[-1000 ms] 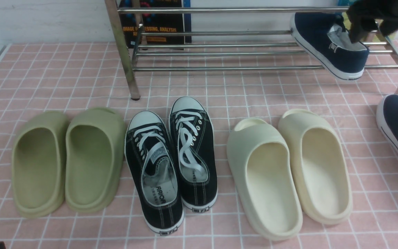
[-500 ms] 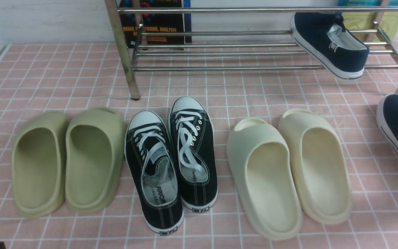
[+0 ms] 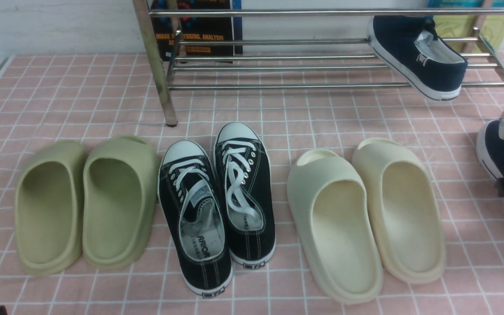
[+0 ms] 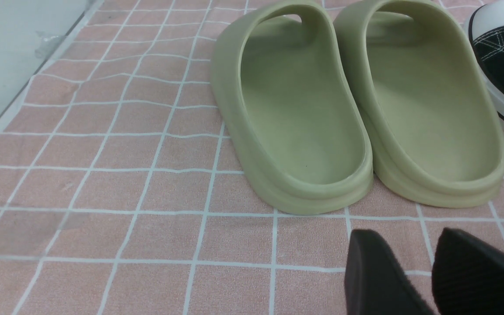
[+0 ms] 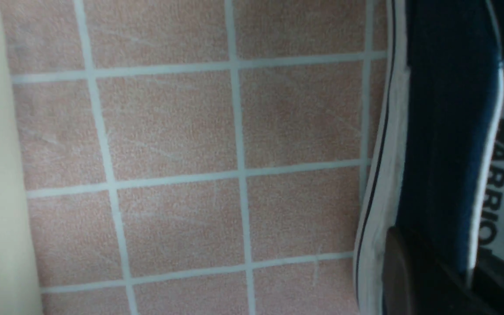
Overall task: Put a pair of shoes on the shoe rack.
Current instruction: Use the right arm to grab the shoe closest to it, then use the right arm to put a shoe into the shoe rack
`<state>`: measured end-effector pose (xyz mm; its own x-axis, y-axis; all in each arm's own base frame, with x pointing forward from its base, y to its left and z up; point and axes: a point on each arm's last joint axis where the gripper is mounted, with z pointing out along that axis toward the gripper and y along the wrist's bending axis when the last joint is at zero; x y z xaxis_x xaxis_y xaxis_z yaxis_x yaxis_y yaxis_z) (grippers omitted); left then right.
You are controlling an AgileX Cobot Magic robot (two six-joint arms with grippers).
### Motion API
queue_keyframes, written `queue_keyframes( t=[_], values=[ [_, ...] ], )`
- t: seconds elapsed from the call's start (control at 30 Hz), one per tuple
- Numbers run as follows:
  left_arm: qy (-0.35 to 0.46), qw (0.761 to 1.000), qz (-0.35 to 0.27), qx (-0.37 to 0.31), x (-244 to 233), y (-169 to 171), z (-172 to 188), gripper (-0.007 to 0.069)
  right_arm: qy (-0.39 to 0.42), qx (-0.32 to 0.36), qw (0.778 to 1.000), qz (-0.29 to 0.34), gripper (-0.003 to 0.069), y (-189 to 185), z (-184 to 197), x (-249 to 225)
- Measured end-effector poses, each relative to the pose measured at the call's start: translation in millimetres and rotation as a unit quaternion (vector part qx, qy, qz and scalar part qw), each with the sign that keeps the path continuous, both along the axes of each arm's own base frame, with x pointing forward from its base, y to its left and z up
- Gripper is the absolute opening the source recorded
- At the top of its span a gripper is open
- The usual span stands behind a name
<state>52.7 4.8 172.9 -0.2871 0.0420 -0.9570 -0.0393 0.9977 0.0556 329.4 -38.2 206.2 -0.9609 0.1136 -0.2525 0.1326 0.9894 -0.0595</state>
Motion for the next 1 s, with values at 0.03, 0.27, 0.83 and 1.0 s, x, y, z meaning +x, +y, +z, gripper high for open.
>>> queue_keyframes(
  t=[0.03, 0.27, 0.83, 1.0],
  values=[
    [0.0, 1.0, 0.0, 0.0, 0, 0, 0, 0.024, -0.003, -0.001, 1.0, 0.001, 0.0011, 0, 4, 1],
    [0.0, 1.0, 0.0, 0.0, 0, 0, 0, 0.024, -0.054, 0.007, 0.998, 0.037, 0.0012, 3, 65, 10],
    [0.0, 1.0, 0.0, 0.0, 0, 0, 0, 0.024, -0.088, 0.002, 0.993, 0.08, 0.0012, -2, 76, 90],
    [0.0, 1.0, 0.0, 0.0, 0, 0, 0, 0.024, -0.12, 0.002, 0.987, 0.111, 0.0012, -2, 79, 122]
  ],
)
